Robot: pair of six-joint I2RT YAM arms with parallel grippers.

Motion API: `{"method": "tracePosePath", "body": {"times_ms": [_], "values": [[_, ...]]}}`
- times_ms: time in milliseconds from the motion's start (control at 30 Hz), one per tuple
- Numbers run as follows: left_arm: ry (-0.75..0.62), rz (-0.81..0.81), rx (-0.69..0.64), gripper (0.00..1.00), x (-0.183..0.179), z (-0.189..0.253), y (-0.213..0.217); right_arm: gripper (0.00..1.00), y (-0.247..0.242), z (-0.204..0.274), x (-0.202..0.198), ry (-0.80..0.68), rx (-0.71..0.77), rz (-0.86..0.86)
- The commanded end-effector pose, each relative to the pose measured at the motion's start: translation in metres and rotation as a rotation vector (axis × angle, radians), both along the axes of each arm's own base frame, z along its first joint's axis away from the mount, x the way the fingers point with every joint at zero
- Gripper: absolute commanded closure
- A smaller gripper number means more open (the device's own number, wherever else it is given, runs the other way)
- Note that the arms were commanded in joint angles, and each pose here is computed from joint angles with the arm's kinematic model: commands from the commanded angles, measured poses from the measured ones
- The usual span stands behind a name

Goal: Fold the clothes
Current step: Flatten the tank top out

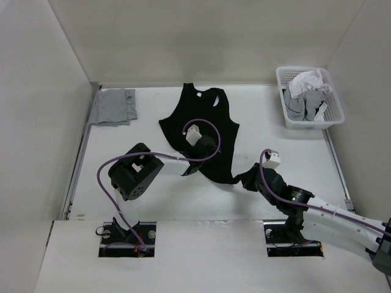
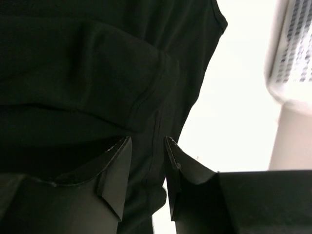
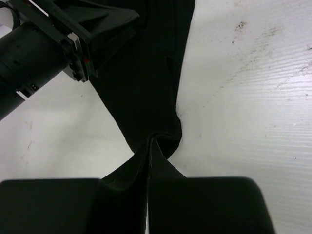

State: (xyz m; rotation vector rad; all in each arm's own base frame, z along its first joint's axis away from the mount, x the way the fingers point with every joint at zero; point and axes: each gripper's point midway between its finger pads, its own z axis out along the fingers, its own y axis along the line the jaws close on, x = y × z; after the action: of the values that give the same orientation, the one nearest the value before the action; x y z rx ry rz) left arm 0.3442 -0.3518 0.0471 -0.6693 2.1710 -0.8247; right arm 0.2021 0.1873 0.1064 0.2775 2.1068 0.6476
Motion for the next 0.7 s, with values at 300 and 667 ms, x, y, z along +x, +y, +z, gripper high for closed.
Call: {"method": "tracePosePath", "body": {"times_ms": [300, 667], "values": [[0.042, 0.115, -0.149, 0.72, 0.017, -0.002, 0.001, 1.0, 0.008, 0.014, 0.001, -0.04, 0.071, 0.009], [0.04, 0.2, -0.266, 0.89, 0.037, -0.011, 0.003, 1.0, 0.011, 0.01, -0.006, -0.03, 0.08, 0.03]]}}
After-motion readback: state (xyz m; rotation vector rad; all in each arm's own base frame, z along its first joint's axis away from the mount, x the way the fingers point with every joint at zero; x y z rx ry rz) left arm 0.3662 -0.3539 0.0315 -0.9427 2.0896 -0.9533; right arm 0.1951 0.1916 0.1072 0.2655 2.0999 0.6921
